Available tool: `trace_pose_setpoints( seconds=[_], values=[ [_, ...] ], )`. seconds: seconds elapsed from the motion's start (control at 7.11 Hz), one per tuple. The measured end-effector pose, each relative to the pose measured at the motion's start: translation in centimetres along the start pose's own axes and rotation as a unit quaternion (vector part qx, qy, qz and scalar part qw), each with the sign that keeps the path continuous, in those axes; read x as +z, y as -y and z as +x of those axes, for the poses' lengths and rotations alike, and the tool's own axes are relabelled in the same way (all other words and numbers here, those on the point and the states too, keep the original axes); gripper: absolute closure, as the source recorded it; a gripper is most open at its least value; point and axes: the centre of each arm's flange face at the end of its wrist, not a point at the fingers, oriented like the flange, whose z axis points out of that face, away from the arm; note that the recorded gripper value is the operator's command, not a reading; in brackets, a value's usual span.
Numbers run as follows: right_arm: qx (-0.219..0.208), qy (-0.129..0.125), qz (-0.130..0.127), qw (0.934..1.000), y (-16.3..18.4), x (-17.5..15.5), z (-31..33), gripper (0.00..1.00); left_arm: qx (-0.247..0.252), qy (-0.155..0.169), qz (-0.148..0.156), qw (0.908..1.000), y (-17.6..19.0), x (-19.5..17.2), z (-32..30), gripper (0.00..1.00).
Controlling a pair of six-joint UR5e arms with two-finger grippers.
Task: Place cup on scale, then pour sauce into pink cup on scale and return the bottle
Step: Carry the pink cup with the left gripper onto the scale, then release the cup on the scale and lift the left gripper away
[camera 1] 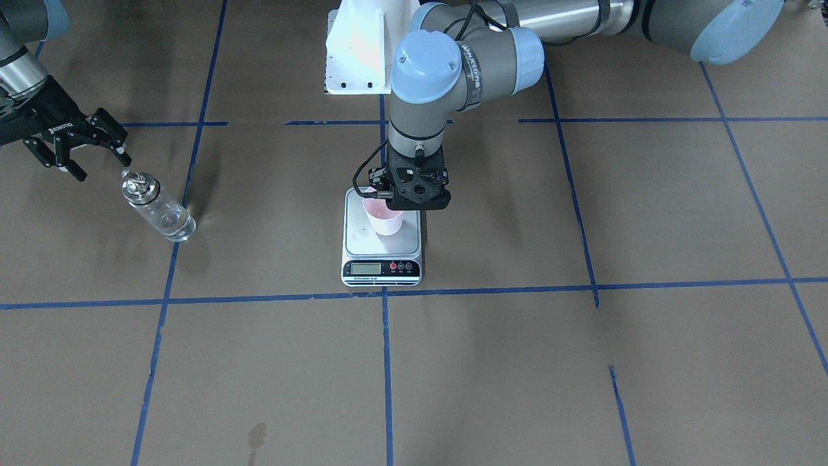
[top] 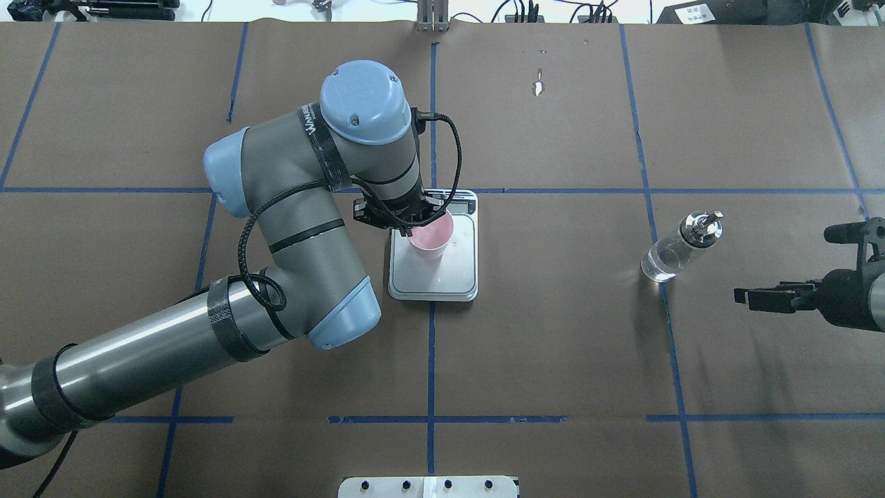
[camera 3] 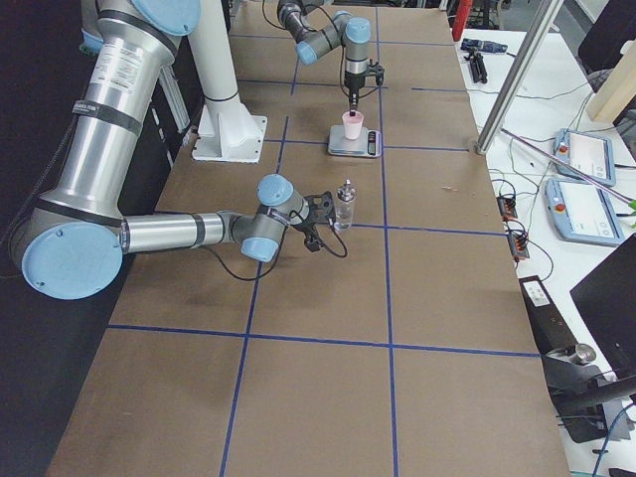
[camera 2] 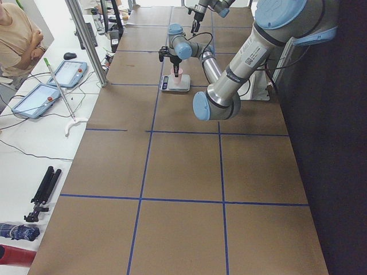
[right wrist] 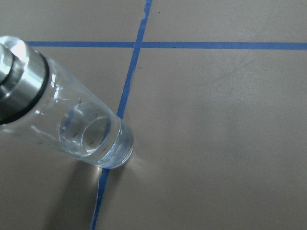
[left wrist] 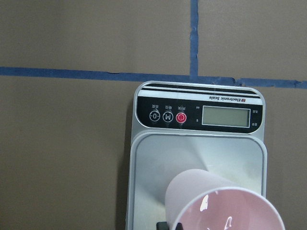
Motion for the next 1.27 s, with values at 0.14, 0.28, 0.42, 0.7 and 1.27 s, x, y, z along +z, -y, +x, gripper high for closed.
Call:
trace_pose_setpoints(
  seconds=[0.14, 0.28, 0.42, 0.7, 1.27],
  values=[
    [0.0, 0.0, 0.0, 1.0, 0.0, 0.0, 0.0, 0.0, 0.001, -0.001, 0.0, 1.0, 0.0, 0.0, 0.0, 0.97],
    [0.0, 0.0, 0.0, 1.0, 0.0, 0.0, 0.0, 0.0, 0.002, -0.001, 0.0, 1.0, 0.0, 0.0, 0.1, 0.85],
    [0.0, 0.0, 0.0, 1.0, 0.0, 0.0, 0.0, 0.0, 0.002, -0.003, 0.0, 1.0, -0.1, -0.1, 0.2, 0.7],
    [0.0, 0.0, 0.0, 1.0, 0.0, 0.0, 0.0, 0.0, 0.006, -0.006, 0.0, 1.0, -0.2, -0.1, 0.4, 0.38],
    [0.001, 0.0, 0.004, 1.0, 0.1, 0.1, -0.2, 0.03, 0.023, -0.045, 0.019, 0.9986, -1.3, -3.9, 0.4, 0.38]
  ],
)
